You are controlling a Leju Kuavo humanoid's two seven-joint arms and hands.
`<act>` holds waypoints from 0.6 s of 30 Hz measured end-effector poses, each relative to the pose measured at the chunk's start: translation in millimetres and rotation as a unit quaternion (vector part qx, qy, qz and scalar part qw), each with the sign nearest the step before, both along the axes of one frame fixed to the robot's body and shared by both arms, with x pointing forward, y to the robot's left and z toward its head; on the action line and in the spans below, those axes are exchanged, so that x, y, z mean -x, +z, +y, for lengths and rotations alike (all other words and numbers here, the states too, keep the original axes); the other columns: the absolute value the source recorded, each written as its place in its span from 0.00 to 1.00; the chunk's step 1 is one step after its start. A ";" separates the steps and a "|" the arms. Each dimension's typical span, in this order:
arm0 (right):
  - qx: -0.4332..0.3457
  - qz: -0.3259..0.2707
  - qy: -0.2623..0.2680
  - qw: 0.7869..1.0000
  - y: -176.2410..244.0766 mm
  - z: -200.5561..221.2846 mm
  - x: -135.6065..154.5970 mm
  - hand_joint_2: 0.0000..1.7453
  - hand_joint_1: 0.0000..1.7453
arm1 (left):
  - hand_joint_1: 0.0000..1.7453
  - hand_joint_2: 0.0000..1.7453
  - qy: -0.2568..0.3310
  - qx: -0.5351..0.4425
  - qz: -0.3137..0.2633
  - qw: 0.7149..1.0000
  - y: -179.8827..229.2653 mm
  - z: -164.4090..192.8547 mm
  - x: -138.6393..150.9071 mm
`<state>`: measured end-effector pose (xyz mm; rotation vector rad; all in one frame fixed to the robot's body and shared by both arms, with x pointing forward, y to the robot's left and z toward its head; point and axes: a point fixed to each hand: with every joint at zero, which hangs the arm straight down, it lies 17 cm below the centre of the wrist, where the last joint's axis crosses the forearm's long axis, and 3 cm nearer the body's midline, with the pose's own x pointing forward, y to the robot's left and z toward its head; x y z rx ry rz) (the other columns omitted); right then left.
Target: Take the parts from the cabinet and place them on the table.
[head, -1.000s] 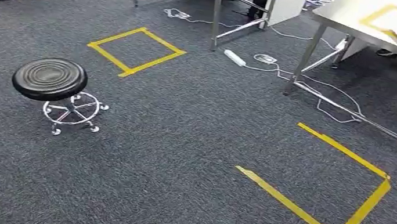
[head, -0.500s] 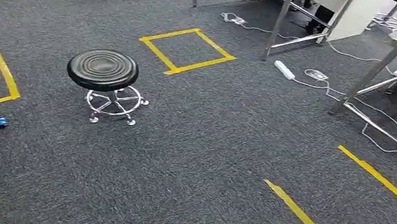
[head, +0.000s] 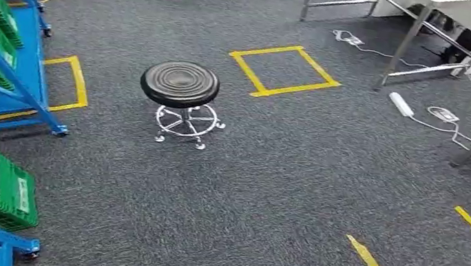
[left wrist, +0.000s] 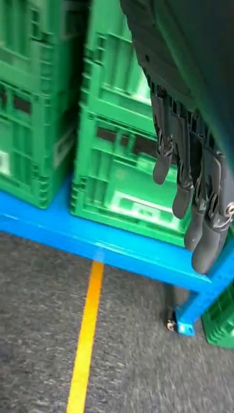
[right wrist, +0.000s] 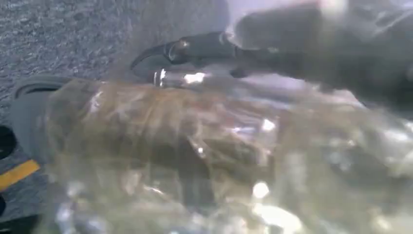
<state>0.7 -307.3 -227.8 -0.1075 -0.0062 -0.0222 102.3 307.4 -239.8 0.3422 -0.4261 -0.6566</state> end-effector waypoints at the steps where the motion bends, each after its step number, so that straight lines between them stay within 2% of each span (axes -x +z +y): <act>1: 0.000 0.000 0.000 1.000 -0.1 -0.3 -0.1 0.00 0.00 | 0.00 0.00 -0.001 0.000 0.001 1.000 -0.3 -0.8 1.2; 11: 0.007 -0.008 0.002 1.000 -0.4 -2.0 -10.8 0.00 0.00 | 0.00 0.00 -0.003 -0.003 0.006 1.000 -1.9 2.0 5.6; 18: -0.005 -0.005 0.007 1.000 -0.9 3.6 -3.8 0.00 0.00 | 0.00 0.00 -0.011 -0.007 0.006 1.000 -1.6 3.2 -0.1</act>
